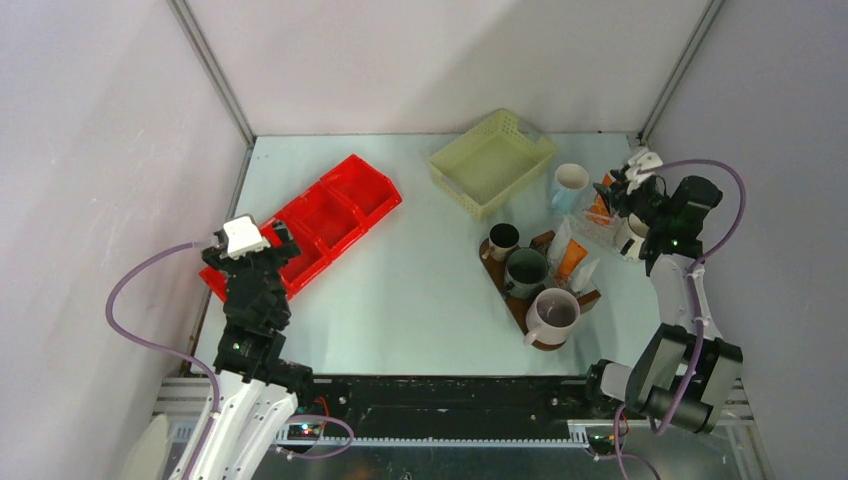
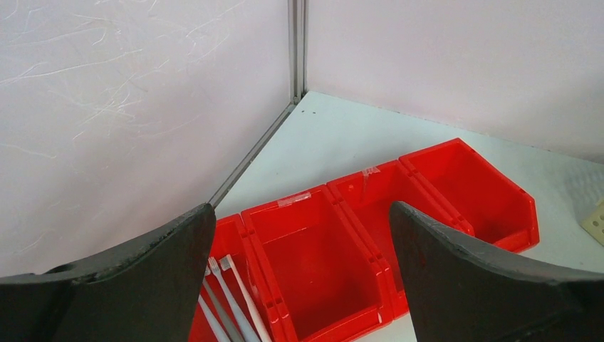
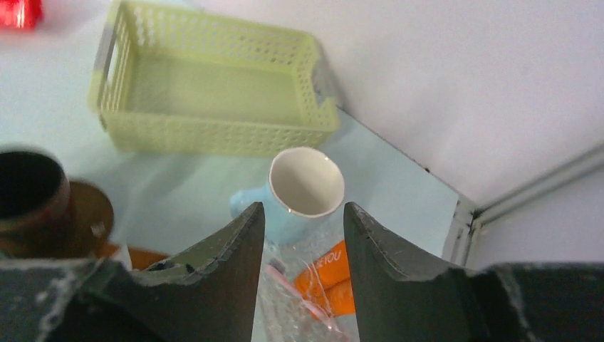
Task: Prepare toiletry sets of a toothbrush and toothpaste on the tray
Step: Adjust the toothbrush in the toothpaste holder.
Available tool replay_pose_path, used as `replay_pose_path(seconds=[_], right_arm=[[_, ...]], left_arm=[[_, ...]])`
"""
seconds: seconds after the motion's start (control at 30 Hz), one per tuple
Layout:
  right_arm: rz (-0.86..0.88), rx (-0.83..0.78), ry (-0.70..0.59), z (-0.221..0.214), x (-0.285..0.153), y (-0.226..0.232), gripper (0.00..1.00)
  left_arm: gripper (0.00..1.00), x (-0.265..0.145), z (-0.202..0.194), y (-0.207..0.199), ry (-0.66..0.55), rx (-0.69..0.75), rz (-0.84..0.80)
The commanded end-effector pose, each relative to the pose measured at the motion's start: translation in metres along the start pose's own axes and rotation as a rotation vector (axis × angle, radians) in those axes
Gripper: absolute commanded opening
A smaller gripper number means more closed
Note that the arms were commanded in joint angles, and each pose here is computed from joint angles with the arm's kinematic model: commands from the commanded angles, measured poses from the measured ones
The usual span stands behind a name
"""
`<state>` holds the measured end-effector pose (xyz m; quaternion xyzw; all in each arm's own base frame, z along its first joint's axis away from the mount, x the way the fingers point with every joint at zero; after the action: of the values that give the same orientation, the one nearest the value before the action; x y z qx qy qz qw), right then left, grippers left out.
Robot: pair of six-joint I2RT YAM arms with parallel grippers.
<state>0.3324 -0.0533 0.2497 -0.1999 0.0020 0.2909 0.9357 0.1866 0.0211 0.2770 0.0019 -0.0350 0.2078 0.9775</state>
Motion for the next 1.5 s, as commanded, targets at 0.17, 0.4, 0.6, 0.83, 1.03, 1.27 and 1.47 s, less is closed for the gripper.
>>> replay_pose_path(seconds=[0.17,0.4,0.6,0.83,1.03,1.27,1.47], right_arm=[[-0.549,0.521,-0.057,0.051,-0.007,-0.006,0.53],[-0.744,0.841,0.042,0.048,-0.026,-0.005,0.57],[-0.769,0.95,0.259,0.032,-0.023,-0.003,0.58],[-0.762,0.882,0.493,0.008,0.004,0.002,0.58],[-0.744,0.862,0.613,-0.018,0.023,0.005,0.56],[-0.695,0.862,0.658,-0.039,0.049,0.014,0.51],[-0.658,0.809,0.666,-0.043,0.071,0.017,0.48]], left_arm=[[0.98,-0.001,0.003,-0.001,0.013,-0.016,-0.015],[0.98,-0.003,0.004,0.0,0.024,-0.044,-0.007],[0.98,-0.003,0.003,-0.001,0.03,-0.05,-0.014],[0.98,0.003,-0.007,-0.001,0.05,-0.017,0.03],[0.98,0.01,-0.025,0.002,0.056,0.038,0.104],[0.98,0.015,-0.039,0.005,0.044,0.087,0.159],[0.98,0.017,-0.045,0.005,0.057,0.119,0.168]])
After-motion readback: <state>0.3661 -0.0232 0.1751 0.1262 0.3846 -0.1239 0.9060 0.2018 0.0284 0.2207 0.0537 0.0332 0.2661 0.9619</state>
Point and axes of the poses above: each gripper's point midway between its finger pads, its own x axis out along the fingers, its own y axis along the line the jaws close on, z = x × y, the point moved 7 cm from there along -x, back along the fingers
